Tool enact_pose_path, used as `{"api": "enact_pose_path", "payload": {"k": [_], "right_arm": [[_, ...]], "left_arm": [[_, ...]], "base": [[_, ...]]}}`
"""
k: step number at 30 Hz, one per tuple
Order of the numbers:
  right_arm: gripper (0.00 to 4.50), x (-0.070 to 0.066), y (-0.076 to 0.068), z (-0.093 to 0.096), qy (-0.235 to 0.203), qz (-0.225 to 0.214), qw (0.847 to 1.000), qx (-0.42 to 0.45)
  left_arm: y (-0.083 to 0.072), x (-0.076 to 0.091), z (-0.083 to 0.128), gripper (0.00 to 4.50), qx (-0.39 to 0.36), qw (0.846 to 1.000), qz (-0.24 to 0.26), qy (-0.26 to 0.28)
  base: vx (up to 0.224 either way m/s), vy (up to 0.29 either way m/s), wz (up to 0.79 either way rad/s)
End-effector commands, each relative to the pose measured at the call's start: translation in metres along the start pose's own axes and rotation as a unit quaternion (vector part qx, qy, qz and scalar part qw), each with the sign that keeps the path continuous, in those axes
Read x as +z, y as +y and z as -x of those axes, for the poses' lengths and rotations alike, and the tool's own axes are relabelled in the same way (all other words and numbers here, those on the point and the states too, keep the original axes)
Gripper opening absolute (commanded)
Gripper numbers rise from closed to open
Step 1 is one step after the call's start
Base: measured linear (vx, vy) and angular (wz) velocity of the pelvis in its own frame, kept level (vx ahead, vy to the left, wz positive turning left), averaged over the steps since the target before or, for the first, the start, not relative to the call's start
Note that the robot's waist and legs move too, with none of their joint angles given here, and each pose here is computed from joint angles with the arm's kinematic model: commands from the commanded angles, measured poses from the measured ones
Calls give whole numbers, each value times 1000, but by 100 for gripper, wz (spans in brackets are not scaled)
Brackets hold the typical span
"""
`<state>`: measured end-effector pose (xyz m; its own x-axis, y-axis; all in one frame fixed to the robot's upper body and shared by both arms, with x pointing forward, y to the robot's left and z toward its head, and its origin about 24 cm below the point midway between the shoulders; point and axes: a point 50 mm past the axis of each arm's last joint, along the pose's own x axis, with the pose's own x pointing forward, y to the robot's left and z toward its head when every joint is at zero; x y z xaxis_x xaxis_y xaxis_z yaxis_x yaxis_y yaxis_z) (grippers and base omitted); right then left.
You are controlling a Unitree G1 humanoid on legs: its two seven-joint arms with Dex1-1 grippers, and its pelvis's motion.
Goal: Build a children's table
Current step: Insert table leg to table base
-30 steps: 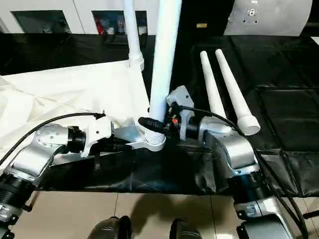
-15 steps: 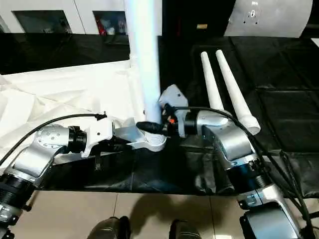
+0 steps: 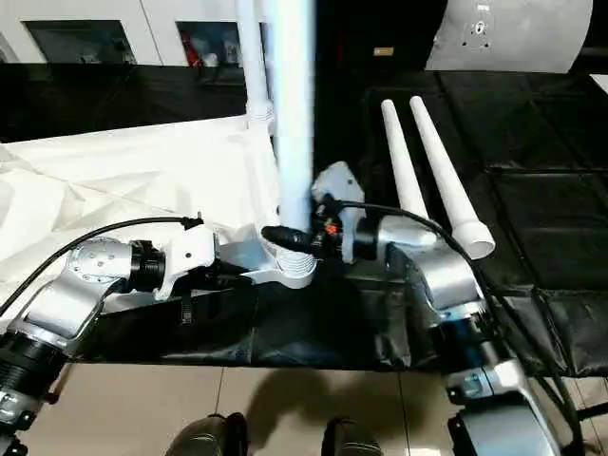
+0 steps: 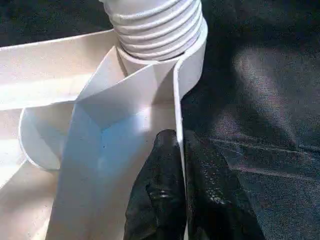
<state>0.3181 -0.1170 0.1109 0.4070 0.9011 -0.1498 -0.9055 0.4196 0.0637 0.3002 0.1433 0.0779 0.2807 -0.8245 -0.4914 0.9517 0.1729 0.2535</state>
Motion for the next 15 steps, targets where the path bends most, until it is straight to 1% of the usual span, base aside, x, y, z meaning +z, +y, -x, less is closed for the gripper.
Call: {"api": "enact_pose_path", "payload": {"k": [1,2,3,4,7,8,9,11,12,13,14,15], "right_arm": [[189,-16,-3,6,19,-35,999,-25],[189,-21,-3,10,8,-50,998,-37],[189,-25,-3,12,4,-57,997,-45],[189,-25,-3,12,4,-57,997,-45],[189,-34,2,16,-3,-65,996,-54],[189,-35,4,17,-2,-62,997,-54],[189,-37,8,18,4,-48,998,-51],[189,-37,11,19,8,-39,998,-49],[189,-39,14,19,21,-22,999,-45],[189,-39,14,19,23,-21,999,-44],[189,-41,16,19,37,-5,999,-40],[189,-41,16,19,37,-5,999,-40]], "left_arm": [[3,7,1,0,18,1000,-6,-25],[5,7,1,0,23,999,-2,-29],[5,8,1,0,25,999,0,-31],[5,8,1,0,25,999,0,-31],[7,8,2,0,29,999,1,-32],[7,8,2,0,30,999,2,-32],[7,7,2,0,30,999,2,-31],[8,7,3,0,31,999,2,-31],[8,7,3,0,31,999,1,-29],[8,7,3,0,31,999,1,-29],[9,7,3,0,31,999,1,-28],[9,7,3,0,31,999,1,-28]], "base": [[0,0,0],[0,0,0],[0,0,0],[0,0,0],[0,0,0],[0,0,0],[0,0,0],[0,0,0],[0,0,0],[0,0,0],[0,0,0],[0,0,0]]}}
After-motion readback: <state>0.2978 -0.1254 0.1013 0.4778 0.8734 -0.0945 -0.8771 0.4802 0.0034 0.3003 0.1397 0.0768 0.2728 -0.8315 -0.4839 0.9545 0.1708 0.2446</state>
